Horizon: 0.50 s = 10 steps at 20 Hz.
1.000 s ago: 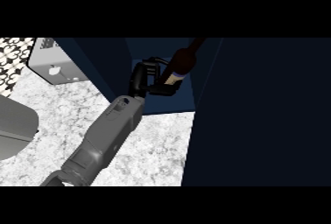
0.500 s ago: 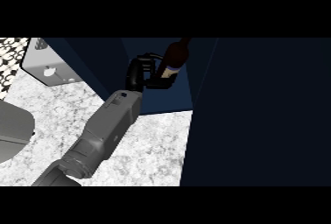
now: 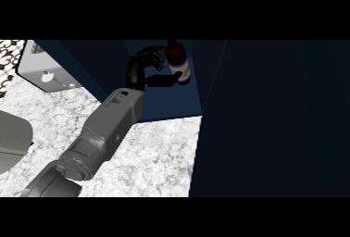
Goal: Pick up the wine, place it into the cabinet and close the cabinet
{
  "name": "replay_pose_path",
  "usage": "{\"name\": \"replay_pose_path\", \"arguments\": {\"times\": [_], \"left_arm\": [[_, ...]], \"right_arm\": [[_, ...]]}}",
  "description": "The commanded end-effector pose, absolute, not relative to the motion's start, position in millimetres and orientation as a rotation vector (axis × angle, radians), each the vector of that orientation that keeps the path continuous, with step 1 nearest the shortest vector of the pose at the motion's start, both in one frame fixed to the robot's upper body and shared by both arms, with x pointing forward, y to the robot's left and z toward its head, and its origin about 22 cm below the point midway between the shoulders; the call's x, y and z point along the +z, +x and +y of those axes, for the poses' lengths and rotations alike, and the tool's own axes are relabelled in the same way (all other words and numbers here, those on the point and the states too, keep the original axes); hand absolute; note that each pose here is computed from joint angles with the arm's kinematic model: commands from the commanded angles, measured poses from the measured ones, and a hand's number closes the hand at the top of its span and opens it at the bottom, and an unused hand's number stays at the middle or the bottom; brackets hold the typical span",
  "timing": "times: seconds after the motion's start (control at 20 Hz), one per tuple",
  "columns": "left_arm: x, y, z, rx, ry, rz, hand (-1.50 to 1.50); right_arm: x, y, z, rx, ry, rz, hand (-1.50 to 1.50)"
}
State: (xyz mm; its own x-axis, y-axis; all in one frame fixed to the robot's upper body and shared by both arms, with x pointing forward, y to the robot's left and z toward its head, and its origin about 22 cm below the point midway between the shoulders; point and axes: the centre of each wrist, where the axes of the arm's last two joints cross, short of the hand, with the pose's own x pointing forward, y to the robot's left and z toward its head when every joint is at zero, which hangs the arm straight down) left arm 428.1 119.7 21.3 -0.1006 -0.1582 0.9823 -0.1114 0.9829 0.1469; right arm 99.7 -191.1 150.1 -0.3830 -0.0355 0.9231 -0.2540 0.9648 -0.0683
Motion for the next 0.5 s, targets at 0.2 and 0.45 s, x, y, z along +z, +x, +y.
{"name": "replay_pose_path", "arguments": {"times": [0.2, 0.45], "left_arm": [[21.6, 431.8, 136.4, -0.069, 0.359, -1.696, -1.5], [37.5, 441.3, 149.7, -0.065, 0.398, -1.707, -1.5]], "right_arm": [[174.9, 78.8, -194.5, 0.221, 0.33, -1.964, -1.5], [172.3, 82.4, -194.7, 0.22, 0.32, -1.971, -1.5]]}}
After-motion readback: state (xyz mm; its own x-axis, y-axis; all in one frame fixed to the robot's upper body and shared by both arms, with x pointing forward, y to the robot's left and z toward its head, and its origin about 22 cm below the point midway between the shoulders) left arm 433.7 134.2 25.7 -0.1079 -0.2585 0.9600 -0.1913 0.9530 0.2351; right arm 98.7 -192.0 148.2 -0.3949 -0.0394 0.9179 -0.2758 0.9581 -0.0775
